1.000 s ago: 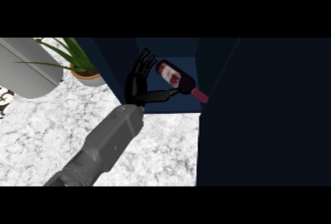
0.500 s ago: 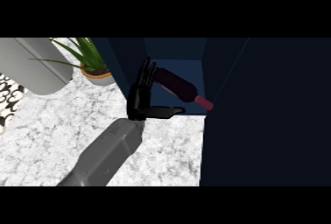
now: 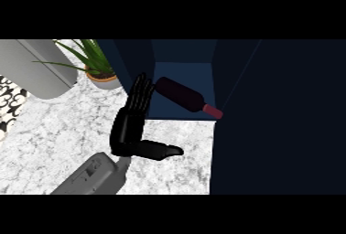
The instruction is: Pick up the wine, place it into the cabinet and close the cabinet
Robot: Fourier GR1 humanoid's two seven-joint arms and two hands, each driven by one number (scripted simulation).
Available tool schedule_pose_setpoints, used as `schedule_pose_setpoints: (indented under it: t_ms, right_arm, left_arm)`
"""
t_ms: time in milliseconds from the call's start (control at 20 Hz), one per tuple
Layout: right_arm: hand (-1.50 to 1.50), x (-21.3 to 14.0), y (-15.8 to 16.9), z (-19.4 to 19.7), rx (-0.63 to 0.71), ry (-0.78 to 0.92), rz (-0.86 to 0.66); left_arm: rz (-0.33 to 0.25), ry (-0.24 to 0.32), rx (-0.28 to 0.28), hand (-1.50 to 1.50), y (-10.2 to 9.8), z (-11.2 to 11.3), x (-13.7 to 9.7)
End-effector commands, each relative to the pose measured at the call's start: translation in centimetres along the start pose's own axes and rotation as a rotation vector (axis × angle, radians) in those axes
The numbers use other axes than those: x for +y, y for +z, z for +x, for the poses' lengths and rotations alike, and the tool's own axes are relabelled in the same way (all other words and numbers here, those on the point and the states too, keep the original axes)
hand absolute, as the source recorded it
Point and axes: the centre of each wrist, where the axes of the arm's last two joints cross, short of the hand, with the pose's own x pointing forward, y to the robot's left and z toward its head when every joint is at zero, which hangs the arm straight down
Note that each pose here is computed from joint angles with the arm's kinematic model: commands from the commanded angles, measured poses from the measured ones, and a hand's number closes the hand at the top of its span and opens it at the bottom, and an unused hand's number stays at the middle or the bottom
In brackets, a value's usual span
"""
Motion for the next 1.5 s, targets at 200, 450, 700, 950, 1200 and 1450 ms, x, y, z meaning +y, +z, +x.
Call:
schedule_pose_setpoints:
  t_ms: [200,450,700,950,1200,1450]
  right_arm:
    - [-1.50,-0.2,0.2,0.2,-0.009,0.012,-0.010]
    - [1.50,1.0,1.5,2.5,0.022,0.118,0.131]
    - [1.50,1.7,1.0,1.8,0.102,0.139,0.396]
    - [1.50,3.5,1.4,1.5,0.147,0.031,0.482]
    - [1.50,5.7,2.9,3.3,0.123,-0.040,0.527]
    - [1.50,9.3,3.0,4.7,0.124,-0.058,0.546]
  left_arm:
    - [-0.004,0.039,-0.006,-1.50,6.4,6.2,-1.0]
    - [0.038,0.016,-0.021,-1.50,7.8,7.2,-1.0]
    - [0.062,-0.040,-0.042,-1.50,8.9,10.2,2.3]
    - [0.146,-0.062,-0.054,-1.50,11.6,11.9,4.2]
    - [0.154,-0.058,-0.074,-1.50,14.0,14.1,6.7]
    - [0.195,-0.075,-0.108,-1.50,14.8,16.8,9.3]
